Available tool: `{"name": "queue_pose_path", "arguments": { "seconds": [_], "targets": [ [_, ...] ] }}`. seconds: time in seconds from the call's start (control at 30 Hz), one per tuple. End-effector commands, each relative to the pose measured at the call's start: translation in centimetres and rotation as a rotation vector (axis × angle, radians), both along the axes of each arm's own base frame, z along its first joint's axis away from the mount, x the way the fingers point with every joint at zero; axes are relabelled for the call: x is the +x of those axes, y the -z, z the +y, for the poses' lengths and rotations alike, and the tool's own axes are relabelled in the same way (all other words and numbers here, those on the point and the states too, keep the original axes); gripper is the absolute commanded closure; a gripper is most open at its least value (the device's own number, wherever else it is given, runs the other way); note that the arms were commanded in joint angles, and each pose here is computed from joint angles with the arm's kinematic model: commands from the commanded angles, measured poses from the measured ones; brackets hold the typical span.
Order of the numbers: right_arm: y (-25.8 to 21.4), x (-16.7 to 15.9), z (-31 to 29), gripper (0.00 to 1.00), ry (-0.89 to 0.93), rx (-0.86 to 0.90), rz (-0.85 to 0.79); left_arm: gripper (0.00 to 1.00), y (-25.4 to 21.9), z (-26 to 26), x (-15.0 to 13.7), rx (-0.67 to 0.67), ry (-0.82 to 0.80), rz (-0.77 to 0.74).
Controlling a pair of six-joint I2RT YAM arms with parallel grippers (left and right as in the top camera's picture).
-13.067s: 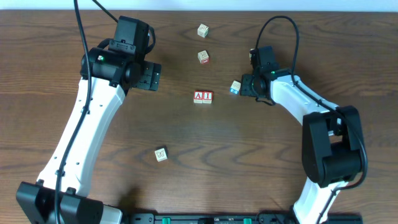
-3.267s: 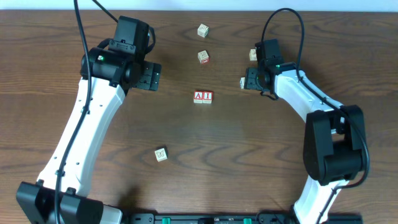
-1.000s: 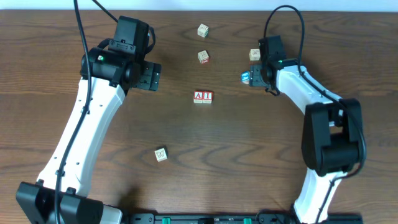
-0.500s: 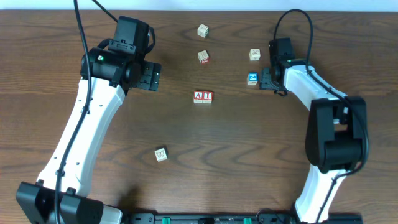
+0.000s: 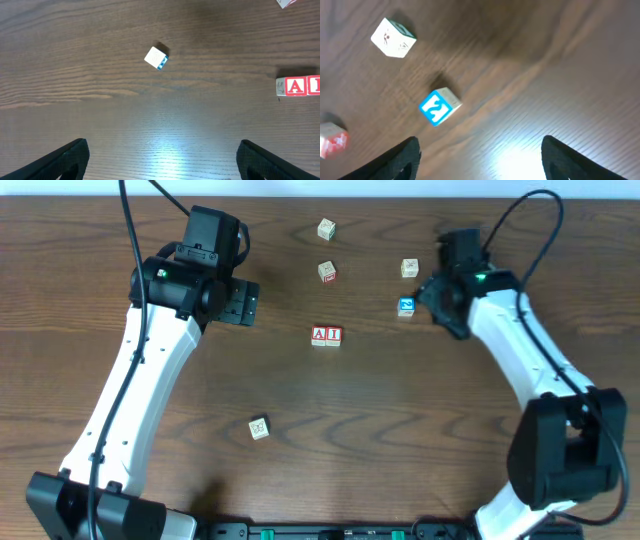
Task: Spell out Ai2
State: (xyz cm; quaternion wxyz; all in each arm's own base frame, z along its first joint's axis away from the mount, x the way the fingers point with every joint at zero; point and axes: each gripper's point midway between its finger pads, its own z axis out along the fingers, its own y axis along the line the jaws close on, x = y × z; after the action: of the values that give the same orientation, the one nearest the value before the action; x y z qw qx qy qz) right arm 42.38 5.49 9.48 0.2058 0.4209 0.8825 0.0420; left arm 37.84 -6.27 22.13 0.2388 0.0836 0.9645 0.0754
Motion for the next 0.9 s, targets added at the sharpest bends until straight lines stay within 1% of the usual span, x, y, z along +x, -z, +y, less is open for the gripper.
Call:
{"name": "queue_pose_path", "arguments": {
  "seconds": [0.0, 0.07, 0.17, 0.23, 0.33, 0.4, 0.6, 0.67, 0.7, 0.77, 0.87],
  "targets": [
    [-0.3, -0.1, 1.6, 0.22, 0.298, 0.07, -0.072, 0.05, 0.2, 0.2, 0.0, 0.021, 0.001, 0.005],
    [0.2, 0.6, 2.5, 0.22, 0.335, 0.133, -0.088, 0.05, 0.2, 0.2, 0.0, 0.021, 0.001, 0.005],
    [1.0, 1.2, 2.8, 0.23, 0.362, 0.139, -0.098, 0.05, 0.2, 0.2, 0.0, 0.021, 0.001, 0.005],
    [2.4, 1.1, 2.5, 0.23, 0.395, 0.143, -0.068, 0.04, 0.2, 0.2, 0.0, 0.021, 0.001, 0.005],
    [4.5, 1.1, 2.6, 0.27, 0.442, 0.192, -0.016, 0.05, 0.2, 0.2, 0.0, 0.021, 0.001, 0.005],
    [5.4, 1.6, 3.2, 0.31, 0.435, 0.222, -0.01, 0.05, 0.2, 0.2, 0.0, 0.021, 0.001, 0.005],
    [6.4, 3.3, 3.5, 0.44, 0.433, 0.25, -0.051, 0.05, 0.2, 0.2, 0.0, 0.021, 0.001, 0.005],
    [6.6, 3.5, 3.4, 0.52, 0.437, 0.249, -0.054, 0.05, 0.2, 0.2, 0.0, 0.021, 0.001, 0.005],
    [6.7, 3.5, 3.4, 0.58, 0.437, 0.25, -0.056, 0.04, 0.2, 0.2, 0.0, 0.021, 0.001, 0.005],
    [7.0, 3.7, 3.3, 0.64, 0.44, 0.25, -0.054, 0.05, 0.2, 0.2, 0.0, 0.021, 0.001, 0.005],
    [7.4, 3.6, 3.2, 0.62, 0.441, 0.248, -0.044, 0.05, 0.2, 0.2, 0.0, 0.021, 0.001, 0.005]
  ]
}}
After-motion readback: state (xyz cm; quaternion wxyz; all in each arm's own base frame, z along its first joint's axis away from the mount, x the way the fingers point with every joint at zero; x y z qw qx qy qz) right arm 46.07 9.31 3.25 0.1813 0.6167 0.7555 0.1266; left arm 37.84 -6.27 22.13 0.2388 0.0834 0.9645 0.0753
